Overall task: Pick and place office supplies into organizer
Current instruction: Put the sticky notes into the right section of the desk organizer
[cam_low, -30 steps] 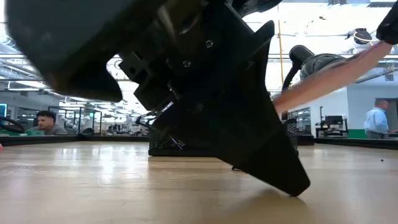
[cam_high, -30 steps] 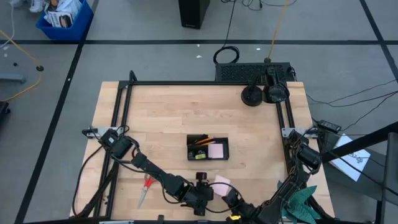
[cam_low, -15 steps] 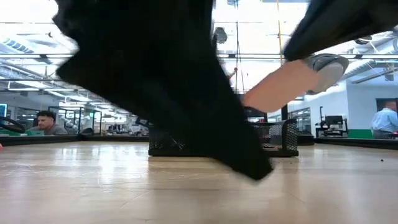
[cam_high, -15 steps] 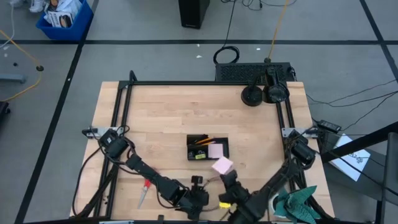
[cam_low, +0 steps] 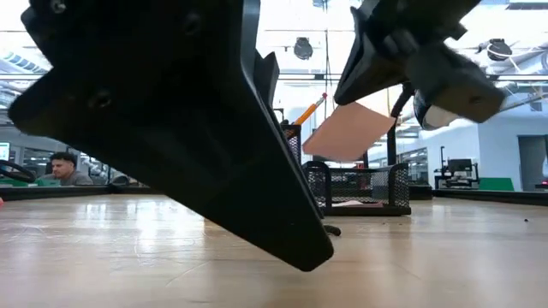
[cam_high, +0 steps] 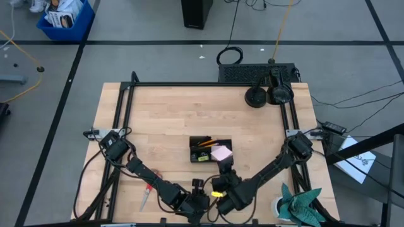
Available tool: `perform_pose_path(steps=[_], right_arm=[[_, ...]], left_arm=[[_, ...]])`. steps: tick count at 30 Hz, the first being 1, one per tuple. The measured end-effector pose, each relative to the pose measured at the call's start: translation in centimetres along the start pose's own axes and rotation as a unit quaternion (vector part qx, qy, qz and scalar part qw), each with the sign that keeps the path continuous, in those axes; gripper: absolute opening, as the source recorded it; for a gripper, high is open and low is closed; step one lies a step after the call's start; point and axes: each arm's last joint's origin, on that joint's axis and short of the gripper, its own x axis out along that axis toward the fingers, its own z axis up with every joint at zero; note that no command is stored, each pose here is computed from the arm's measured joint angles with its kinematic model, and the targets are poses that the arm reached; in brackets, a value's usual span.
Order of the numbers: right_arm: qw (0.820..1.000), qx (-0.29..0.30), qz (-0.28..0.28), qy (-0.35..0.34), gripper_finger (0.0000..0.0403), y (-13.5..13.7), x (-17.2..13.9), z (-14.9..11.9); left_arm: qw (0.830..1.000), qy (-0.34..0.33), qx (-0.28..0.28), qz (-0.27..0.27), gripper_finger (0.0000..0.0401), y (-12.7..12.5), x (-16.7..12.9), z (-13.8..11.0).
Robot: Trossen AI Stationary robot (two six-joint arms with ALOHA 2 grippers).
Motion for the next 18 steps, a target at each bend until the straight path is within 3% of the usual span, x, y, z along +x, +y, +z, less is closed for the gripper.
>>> perform_pose_path(steps=[9, 18], right_arm=[[0.998, 0.025, 0.013, 0.049, 0.0000, -1.7, 3.3, 0.1], [0.994, 0.047, 0.033, 0.091, 0.0000, -0.9, 7.3, -1.5]], left_arm=[[1.000, 0.000, 0.008, 0.000, 0.0136, 0.0, 0.0, 0.0], [1.000, 0.002, 0.009, 0.000, 0.0136, 0.0, 0.0, -0.1]])
